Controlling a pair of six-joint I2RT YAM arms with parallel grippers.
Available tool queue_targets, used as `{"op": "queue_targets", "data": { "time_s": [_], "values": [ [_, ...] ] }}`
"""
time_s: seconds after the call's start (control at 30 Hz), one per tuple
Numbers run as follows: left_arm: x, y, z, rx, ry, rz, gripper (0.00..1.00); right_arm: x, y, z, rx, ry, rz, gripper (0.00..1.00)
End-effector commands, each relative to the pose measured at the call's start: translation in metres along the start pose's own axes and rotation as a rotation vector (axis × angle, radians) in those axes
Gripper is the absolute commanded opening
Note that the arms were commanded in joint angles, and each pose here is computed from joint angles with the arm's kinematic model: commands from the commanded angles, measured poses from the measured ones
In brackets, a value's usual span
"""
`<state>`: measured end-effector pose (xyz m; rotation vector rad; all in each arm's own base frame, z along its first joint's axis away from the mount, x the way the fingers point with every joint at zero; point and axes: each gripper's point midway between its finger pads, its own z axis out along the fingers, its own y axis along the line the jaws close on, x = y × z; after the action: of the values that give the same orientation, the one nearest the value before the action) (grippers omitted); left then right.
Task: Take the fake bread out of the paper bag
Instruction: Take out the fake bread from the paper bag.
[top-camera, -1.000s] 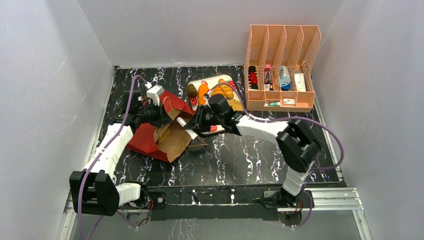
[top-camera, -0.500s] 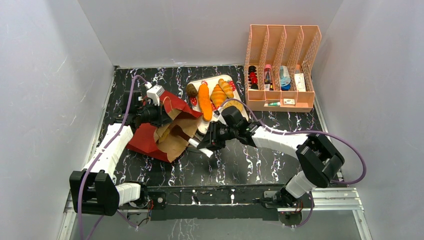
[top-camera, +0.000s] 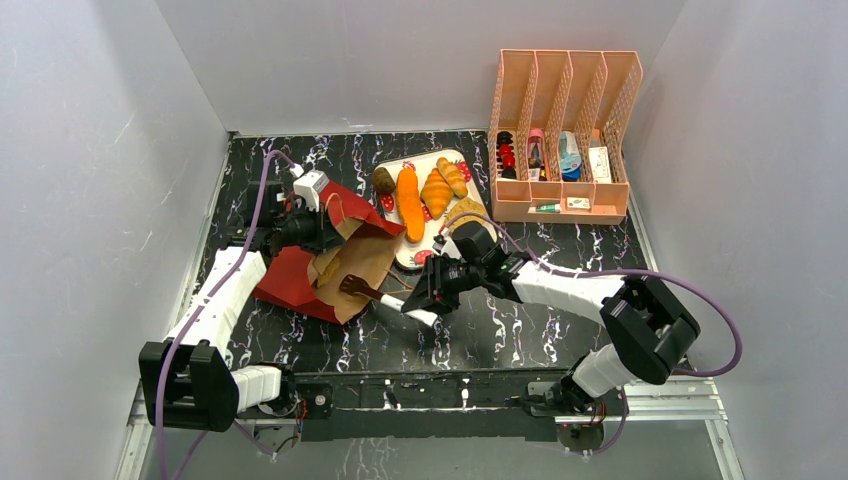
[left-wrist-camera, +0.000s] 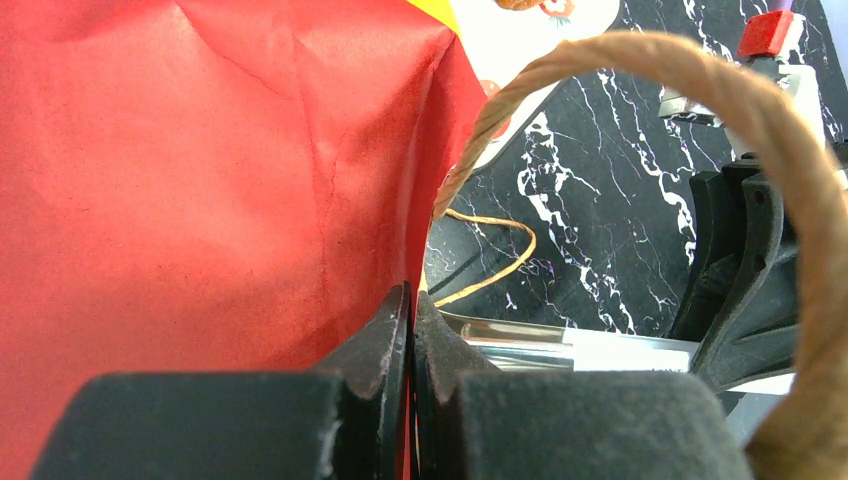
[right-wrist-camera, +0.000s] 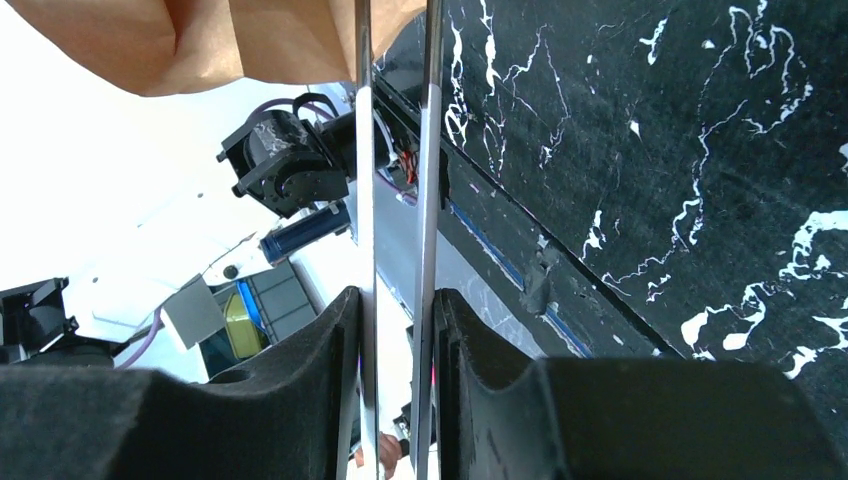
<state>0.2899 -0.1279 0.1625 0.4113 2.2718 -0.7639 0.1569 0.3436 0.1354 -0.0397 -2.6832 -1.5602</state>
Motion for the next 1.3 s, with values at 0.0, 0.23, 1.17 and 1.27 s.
{"op": "queue_targets", "data": {
  "time_s": [0.0,0.23,1.17,1.27],
  "values": [
    [-0.006,-0.008,-0.002,0.035,-0.017,0.017,0.0,-0.001,0.028,-0.007,-0.113,-0.001,-0.054,0.25],
    [-0.007,-0.008,-0.001,0.037,-0.015,0.016,0.0,-0.01,0.038,0.0,-0.158,-0.009,-0.024,0.27],
    [-0.008,-0.008,0.005,0.064,-0.018,0.01,0.0,-0.044,0.041,0.039,-0.164,0.006,0.051,0.31],
    [-0.008,-0.009,0.005,0.067,-0.02,0.009,0.0,-0.045,0.045,0.043,-0.176,0.006,0.048,0.32]
  ]
}}
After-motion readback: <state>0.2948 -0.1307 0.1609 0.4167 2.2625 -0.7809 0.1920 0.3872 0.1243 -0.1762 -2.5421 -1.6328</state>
